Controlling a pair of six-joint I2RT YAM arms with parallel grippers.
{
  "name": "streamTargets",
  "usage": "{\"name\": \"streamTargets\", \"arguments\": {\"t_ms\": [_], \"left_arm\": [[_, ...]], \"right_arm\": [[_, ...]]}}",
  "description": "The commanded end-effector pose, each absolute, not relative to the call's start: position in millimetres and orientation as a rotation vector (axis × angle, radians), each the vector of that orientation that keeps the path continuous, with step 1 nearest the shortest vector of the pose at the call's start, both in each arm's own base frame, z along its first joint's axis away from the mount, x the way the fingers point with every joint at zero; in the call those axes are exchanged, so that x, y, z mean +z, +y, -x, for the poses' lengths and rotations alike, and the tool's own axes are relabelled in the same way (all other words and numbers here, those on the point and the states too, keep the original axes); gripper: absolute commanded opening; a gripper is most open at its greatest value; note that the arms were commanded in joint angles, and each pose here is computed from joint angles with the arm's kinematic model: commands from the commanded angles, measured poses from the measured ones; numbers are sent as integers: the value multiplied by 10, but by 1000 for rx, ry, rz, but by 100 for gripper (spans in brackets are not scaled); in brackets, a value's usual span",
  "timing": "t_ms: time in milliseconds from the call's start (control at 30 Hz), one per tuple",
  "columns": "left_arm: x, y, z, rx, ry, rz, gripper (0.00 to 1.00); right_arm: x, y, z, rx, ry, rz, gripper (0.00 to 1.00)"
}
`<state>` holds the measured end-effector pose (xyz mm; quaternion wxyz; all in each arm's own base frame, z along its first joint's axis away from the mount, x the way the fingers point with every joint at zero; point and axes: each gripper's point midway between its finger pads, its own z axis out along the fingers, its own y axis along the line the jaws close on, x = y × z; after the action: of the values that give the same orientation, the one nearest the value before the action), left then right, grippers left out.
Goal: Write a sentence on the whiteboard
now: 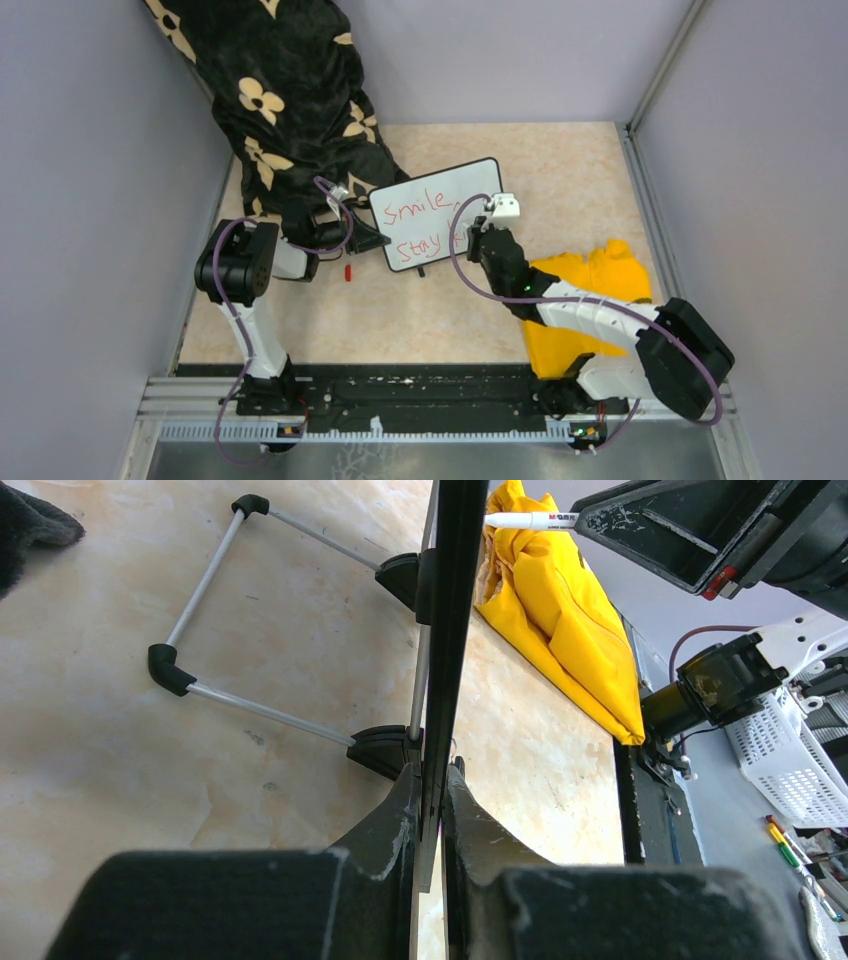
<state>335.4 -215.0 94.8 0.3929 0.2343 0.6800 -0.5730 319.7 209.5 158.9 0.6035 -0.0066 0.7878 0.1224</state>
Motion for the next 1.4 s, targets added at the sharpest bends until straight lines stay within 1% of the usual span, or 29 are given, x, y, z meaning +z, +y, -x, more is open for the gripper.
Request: {"name": "streamTargets", "arguments": {"t_ms": [0,1000,1367], "left_arm": [[712,-2132,-3333,-1475,1836,-511,0],[711,-2132,-3338,-1474,1839,-508,0],[709,-2132,-3335,-1476,1840,-507,0]], "right_arm": [[1868,2226,-3298,365,1755,-21,0],[1586,2149,-3302,314,1825,-33,0],[1957,1989,-3167,350,1761,-71,0]]}}
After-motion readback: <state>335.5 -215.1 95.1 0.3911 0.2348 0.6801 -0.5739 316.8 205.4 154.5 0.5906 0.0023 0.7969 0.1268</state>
